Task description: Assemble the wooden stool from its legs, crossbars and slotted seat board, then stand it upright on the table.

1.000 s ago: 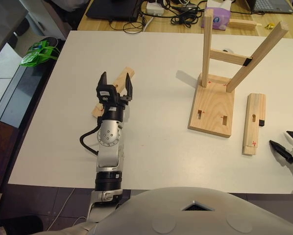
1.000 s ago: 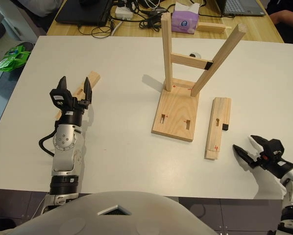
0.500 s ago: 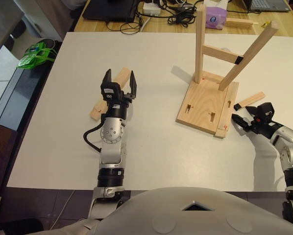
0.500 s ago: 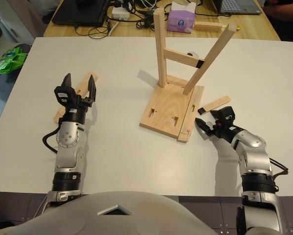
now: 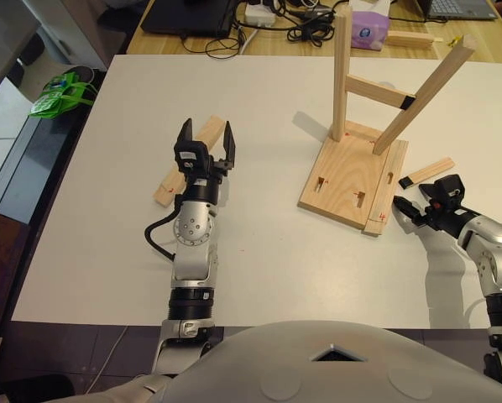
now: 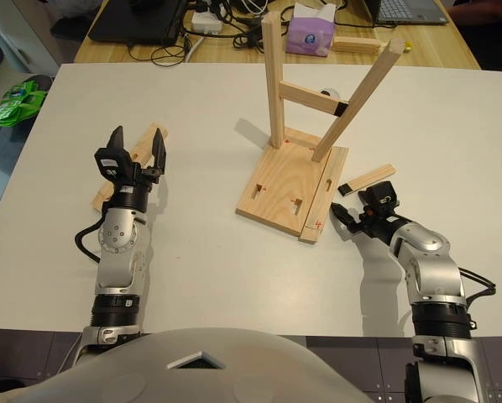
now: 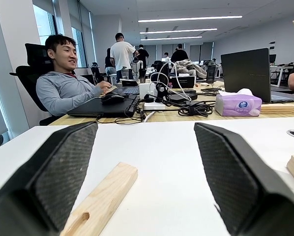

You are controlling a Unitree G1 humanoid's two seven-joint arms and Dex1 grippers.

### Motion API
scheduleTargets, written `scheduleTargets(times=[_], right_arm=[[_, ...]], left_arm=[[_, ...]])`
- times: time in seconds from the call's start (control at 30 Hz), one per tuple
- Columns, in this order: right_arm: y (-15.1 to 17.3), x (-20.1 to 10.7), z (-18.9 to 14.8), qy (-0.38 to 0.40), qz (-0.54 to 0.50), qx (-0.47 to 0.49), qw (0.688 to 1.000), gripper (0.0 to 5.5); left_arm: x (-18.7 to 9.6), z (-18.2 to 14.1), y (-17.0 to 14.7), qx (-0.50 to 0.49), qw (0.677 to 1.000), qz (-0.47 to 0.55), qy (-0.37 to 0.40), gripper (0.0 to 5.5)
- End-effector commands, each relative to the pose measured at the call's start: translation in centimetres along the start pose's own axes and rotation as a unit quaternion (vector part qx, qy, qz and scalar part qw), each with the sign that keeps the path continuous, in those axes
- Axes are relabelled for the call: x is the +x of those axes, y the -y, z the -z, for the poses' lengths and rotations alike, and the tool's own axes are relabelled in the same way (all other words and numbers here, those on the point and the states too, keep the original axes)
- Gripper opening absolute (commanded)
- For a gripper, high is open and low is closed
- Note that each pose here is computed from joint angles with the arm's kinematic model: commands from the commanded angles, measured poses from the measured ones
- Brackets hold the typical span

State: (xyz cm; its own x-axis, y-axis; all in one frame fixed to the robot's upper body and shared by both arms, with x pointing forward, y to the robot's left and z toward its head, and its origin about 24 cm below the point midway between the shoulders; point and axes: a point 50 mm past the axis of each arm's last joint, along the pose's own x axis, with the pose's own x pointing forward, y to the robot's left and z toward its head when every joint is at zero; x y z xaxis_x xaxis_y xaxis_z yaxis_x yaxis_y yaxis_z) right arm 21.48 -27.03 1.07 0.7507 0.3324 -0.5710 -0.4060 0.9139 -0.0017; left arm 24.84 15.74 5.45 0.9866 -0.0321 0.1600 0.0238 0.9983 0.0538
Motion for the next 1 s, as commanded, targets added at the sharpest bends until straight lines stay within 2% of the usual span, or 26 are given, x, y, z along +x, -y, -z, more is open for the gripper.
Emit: scheduleTargets(times=[0.03, 0.4, 0.77, 0.9, 1.0], right_arm=[[-0.6, -0.2, 2.6, -0.065, 0.005, 0.012, 0.998, 4.00], [1.6, 0.4, 0.8, -0.013, 0.108, 0.003, 0.994, 4.00], [3.2, 0.0, 1.1, -0.027, 0.163, -0.026, 0.986, 4.00], [3.6, -1.5, 1.2, -0.034, 0.162, -0.054, 0.985, 4.00], [5.6, -3.7, 1.3, -0.052, 0.191, -0.082, 0.977, 4.00]], left_arm=[[0.1, 0.0, 0.2, -0.002, 1.000, -0.002, 0.001, 3.63], [0.4, 0.1, 0.4, -0.004, 1.000, 0.001, 0.003, 3.63], [0.6, 0.4, 0.5, -0.003, 1.000, 0.005, 0.003, 3.63], [0.6, 0.4, 0.5, -0.002, 1.000, 0.004, 0.003, 3.63], [0.5, 0.5, 0.4, -0.002, 1.000, -0.001, 0.003, 3.63]])
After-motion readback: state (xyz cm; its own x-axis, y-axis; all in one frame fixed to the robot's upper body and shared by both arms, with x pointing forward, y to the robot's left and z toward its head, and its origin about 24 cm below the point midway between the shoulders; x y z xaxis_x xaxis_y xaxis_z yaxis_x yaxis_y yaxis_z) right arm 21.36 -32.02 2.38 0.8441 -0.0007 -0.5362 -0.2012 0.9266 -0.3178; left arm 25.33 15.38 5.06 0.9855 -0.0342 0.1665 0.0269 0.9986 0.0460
